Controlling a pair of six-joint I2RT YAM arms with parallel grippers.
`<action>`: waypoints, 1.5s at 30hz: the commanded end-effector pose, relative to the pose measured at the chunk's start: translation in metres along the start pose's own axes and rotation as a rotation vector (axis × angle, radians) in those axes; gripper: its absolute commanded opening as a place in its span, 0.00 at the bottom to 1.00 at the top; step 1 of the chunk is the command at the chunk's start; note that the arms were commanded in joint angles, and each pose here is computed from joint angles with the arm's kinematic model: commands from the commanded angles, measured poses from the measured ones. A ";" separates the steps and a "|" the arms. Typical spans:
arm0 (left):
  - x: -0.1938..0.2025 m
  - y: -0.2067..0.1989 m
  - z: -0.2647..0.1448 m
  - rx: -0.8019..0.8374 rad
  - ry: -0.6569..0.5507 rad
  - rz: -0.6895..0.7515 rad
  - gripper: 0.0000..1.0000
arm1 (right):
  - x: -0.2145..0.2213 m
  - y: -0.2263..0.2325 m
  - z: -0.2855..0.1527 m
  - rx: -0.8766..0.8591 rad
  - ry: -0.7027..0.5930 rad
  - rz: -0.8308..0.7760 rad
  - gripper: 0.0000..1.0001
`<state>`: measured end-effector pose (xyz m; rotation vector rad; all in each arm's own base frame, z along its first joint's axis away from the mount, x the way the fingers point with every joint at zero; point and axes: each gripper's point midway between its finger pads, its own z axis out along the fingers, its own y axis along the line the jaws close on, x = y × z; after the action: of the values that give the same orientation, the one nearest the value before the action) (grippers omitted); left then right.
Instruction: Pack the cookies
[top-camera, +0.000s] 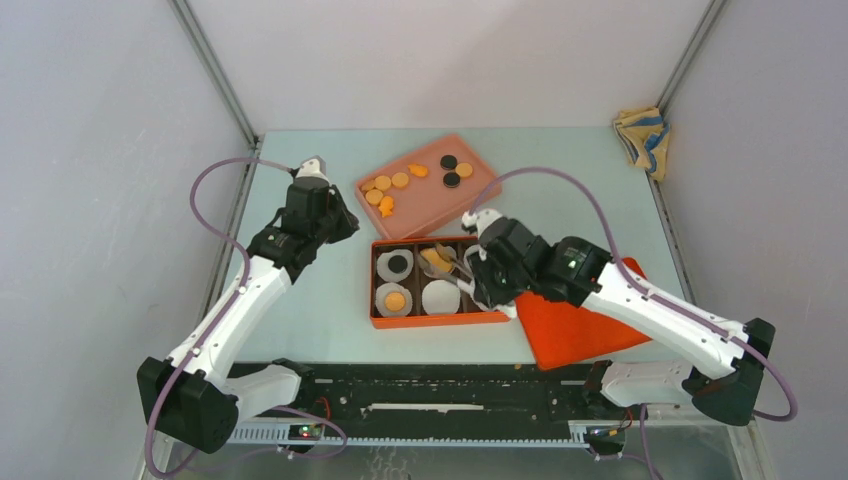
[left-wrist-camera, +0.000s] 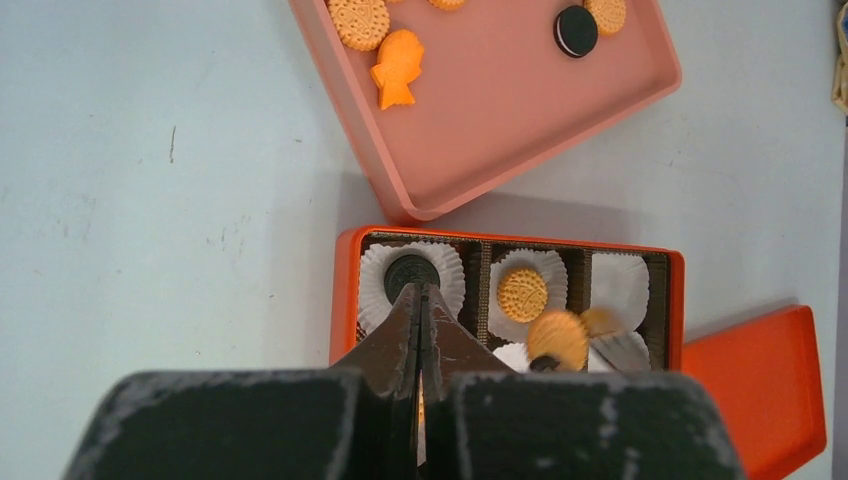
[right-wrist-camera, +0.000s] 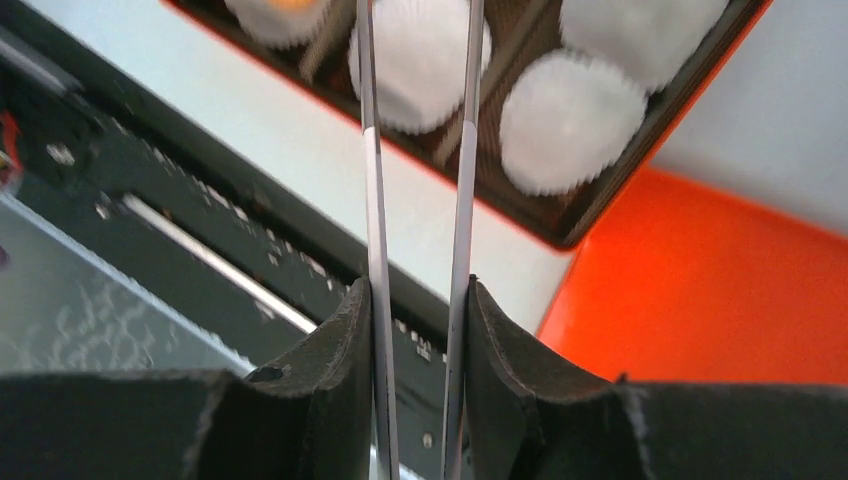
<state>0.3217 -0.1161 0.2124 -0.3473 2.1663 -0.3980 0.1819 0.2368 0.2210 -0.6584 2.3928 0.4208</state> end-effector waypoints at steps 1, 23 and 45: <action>-0.022 -0.015 -0.008 0.052 -0.051 -0.008 0.00 | 0.035 0.006 -0.004 0.017 0.080 0.053 0.06; -0.023 -0.015 -0.009 0.047 -0.055 -0.016 0.00 | 0.065 0.015 0.009 0.005 0.155 0.065 0.47; -0.027 -0.017 -0.010 0.056 -0.066 -0.009 0.00 | -0.092 -0.009 0.048 0.104 -0.154 0.004 0.47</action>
<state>0.3208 -0.1206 0.2129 -0.3339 2.1733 -0.4250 0.2194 0.2662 0.2437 -0.5651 2.3328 0.3986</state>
